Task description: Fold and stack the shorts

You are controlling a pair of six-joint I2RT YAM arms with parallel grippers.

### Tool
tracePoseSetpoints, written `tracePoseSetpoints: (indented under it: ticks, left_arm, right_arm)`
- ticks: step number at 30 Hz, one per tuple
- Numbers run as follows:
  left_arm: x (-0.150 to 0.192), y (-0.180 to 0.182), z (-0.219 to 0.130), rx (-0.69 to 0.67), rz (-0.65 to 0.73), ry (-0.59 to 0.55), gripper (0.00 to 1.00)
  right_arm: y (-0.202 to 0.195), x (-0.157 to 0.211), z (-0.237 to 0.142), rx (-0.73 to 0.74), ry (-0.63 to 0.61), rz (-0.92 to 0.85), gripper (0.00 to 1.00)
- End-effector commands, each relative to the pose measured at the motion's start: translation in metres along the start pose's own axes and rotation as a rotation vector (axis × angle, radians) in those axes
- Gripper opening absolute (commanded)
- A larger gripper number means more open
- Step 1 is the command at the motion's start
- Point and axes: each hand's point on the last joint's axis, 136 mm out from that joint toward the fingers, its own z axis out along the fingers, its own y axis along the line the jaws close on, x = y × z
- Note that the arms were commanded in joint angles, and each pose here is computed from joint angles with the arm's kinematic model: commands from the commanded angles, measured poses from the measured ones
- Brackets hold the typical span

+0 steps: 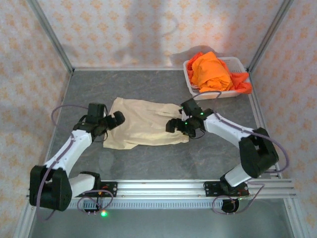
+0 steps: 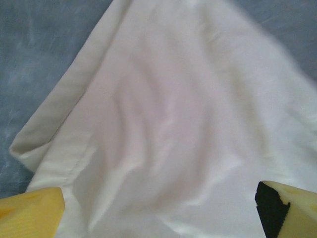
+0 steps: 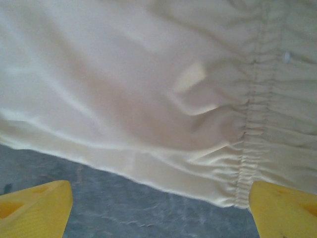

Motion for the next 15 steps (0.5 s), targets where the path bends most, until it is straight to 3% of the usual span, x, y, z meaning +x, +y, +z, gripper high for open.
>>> tracePoseSetpoints:
  ticks: [1,8,15]
  left_arm:
    - [-0.014,-0.033,-0.021,0.098,0.014,-0.008,1.0]
    - [-0.013,-0.046,0.017,0.139,-0.041,0.037,1.0]
    - [0.018,-0.016,0.073,0.029,-0.051,0.117,1.0]
  right_arm:
    - [0.027,-0.036,-0.034,-0.03,-0.129,-0.022,0.92]
    - [0.04,-0.089,-0.013,0.012,-0.16,-0.011,0.94]
    - [0.007,-0.12,0.037,0.082,-0.115,0.072,0.94]
